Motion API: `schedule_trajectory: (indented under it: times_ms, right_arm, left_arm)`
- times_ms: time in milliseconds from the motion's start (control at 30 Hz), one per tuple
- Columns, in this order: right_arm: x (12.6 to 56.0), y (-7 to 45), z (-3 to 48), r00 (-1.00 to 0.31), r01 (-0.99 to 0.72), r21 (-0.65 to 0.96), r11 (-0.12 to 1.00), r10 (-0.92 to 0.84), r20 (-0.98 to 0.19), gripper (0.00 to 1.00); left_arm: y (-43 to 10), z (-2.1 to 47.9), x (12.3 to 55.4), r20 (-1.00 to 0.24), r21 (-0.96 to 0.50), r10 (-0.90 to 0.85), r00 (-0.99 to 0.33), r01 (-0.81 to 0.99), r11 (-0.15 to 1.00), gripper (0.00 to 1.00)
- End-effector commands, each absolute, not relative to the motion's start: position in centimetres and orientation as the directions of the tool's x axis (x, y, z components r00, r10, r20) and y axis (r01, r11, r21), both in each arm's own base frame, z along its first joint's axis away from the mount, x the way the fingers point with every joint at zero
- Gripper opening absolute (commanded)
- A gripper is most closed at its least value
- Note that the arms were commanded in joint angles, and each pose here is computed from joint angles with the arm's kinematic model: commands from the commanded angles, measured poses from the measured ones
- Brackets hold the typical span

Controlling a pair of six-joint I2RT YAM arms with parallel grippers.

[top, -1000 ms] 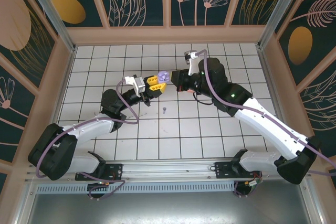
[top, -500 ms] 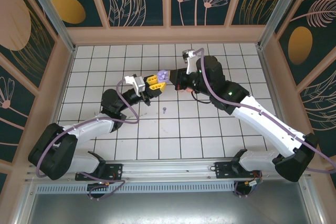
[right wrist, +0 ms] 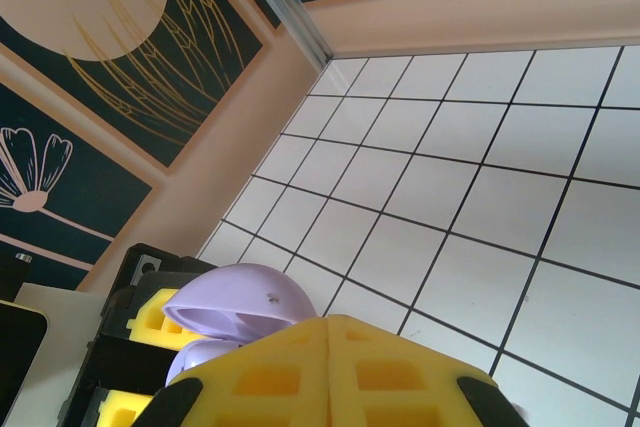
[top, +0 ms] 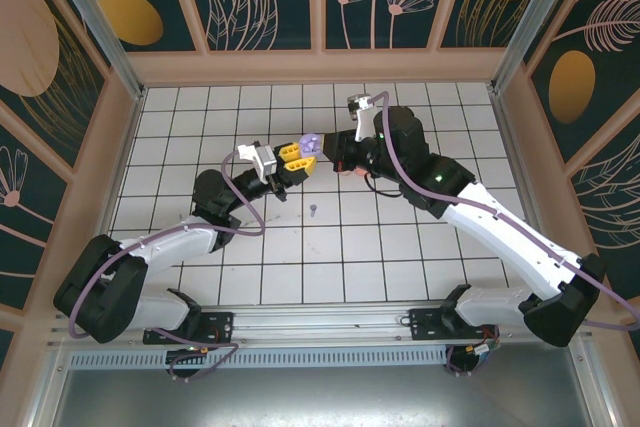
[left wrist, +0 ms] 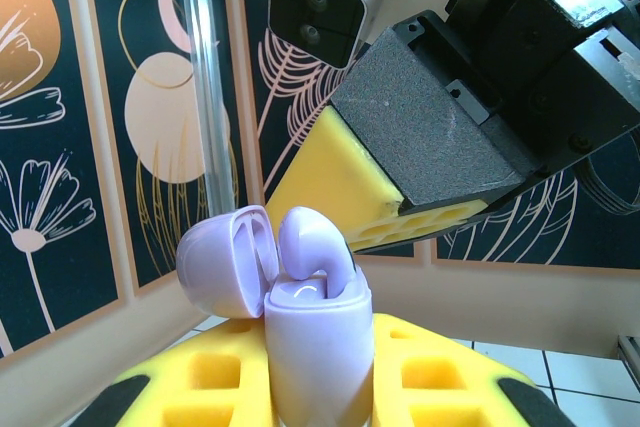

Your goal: Insert wireless bluetooth earbuds into charging case

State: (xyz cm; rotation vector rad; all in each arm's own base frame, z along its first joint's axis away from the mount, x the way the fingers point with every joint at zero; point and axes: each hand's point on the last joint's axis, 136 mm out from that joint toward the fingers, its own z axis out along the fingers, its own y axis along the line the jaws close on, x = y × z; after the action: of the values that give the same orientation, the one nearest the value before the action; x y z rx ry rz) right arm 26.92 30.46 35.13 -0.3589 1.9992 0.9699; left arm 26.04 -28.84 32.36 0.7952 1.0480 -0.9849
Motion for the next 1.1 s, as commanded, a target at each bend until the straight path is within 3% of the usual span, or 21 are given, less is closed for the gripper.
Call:
schedule_trajectory:
  times_ms: [0,733,1067]
  right_arm:
    - [27.0,31.2,37.7,-0.552,-0.600,0.511,0.616,0.144,-0.821,0.08]
    - [26.2,32.8,38.8,-0.546,-0.642,0.505,0.578,0.118,-0.829,0.08]
    - [26.8,30.2,38.6,-0.521,-0.562,0.484,0.671,0.167,-0.837,0.08]
  left_arm:
    - [-29.3,33.5,25.6,-0.939,0.095,-0.285,0.195,0.939,0.331,0.00]
    - [-29.5,33.0,25.8,-0.944,0.089,-0.273,0.185,0.940,0.330,0.00]
    - [-29.2,33.0,26.6,-0.947,0.076,-0.263,0.183,0.926,0.371,0.00]
